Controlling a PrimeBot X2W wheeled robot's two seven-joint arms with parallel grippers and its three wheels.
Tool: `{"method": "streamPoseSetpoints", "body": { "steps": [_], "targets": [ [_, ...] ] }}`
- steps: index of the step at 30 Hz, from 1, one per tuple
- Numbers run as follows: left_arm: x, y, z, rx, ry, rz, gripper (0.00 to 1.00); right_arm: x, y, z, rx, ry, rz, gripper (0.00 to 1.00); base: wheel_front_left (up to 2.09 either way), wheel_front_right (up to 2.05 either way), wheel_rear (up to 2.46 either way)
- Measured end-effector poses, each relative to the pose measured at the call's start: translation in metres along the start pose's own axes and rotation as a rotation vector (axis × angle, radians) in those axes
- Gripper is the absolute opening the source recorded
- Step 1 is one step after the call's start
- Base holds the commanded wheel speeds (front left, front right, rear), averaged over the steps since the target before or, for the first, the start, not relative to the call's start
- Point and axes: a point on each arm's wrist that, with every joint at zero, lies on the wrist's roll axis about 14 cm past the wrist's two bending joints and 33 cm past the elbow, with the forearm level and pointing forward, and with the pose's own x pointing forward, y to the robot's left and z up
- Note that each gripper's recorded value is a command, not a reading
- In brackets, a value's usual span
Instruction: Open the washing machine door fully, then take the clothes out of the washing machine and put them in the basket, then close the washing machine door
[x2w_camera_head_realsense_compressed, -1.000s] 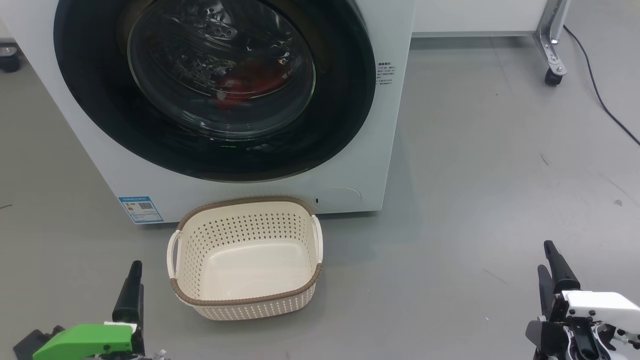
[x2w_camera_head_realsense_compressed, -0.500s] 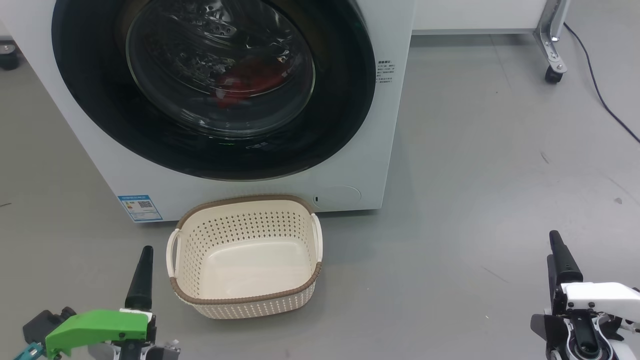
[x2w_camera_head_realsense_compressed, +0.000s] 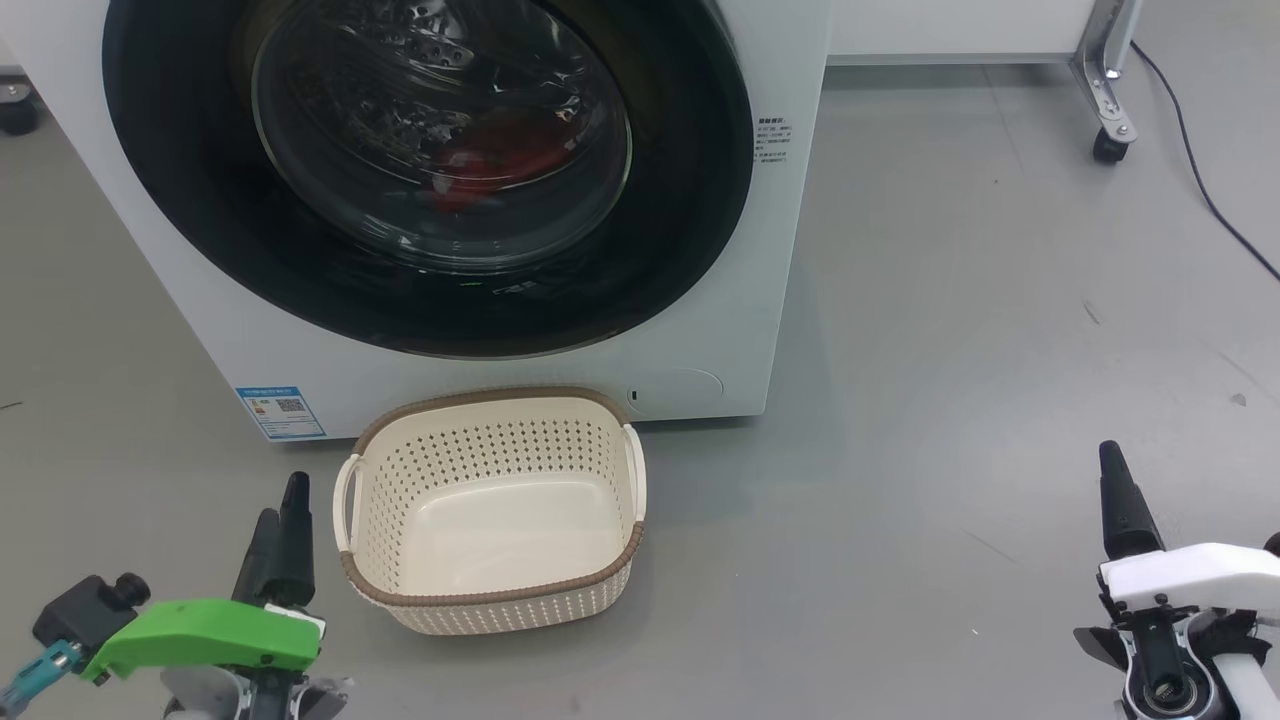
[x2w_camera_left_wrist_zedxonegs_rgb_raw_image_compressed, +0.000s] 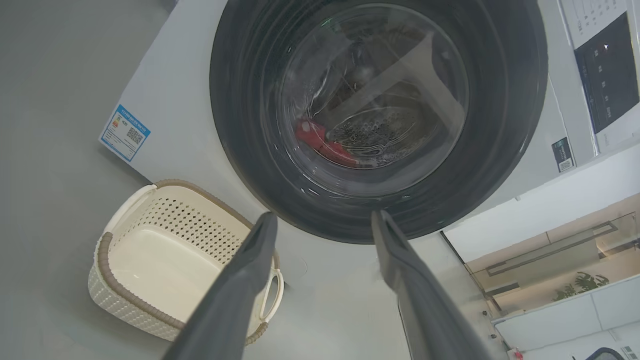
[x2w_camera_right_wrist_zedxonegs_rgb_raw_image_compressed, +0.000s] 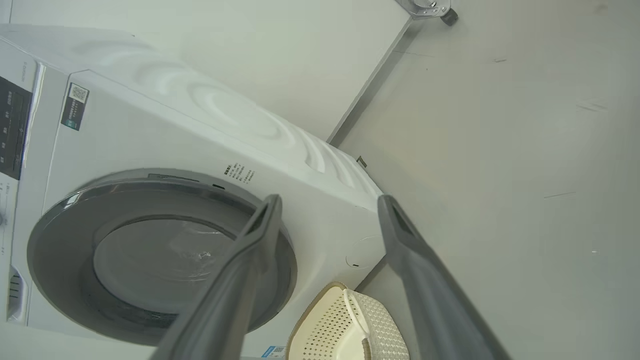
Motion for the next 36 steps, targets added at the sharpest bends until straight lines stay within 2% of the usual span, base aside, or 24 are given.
{"method": "streamPoseSetpoints", "body": {
  "steps": [12, 21, 36],
  "targets": [
    [0.005, -0.015, 0.007, 0.330, -0.024, -0.044, 1.00, 0.006, 0.012, 0.000, -0.344, 0.017, 0.048, 1.00, 0.00, 0.00, 0.00],
    [0.005, -0.027, -0.001, 0.539, -0.026, -0.081, 1.00, 0.005, 0.022, -0.009, -0.585, 0.029, 0.092, 1.00, 0.00, 0.00, 0.00],
    [0.003, -0.040, -0.015, 0.821, -0.045, -0.139, 1.00, 0.001, 0.033, -0.026, -0.851, 0.023, 0.156, 1.00, 0.00, 0.00, 0.00]
  ]
}}
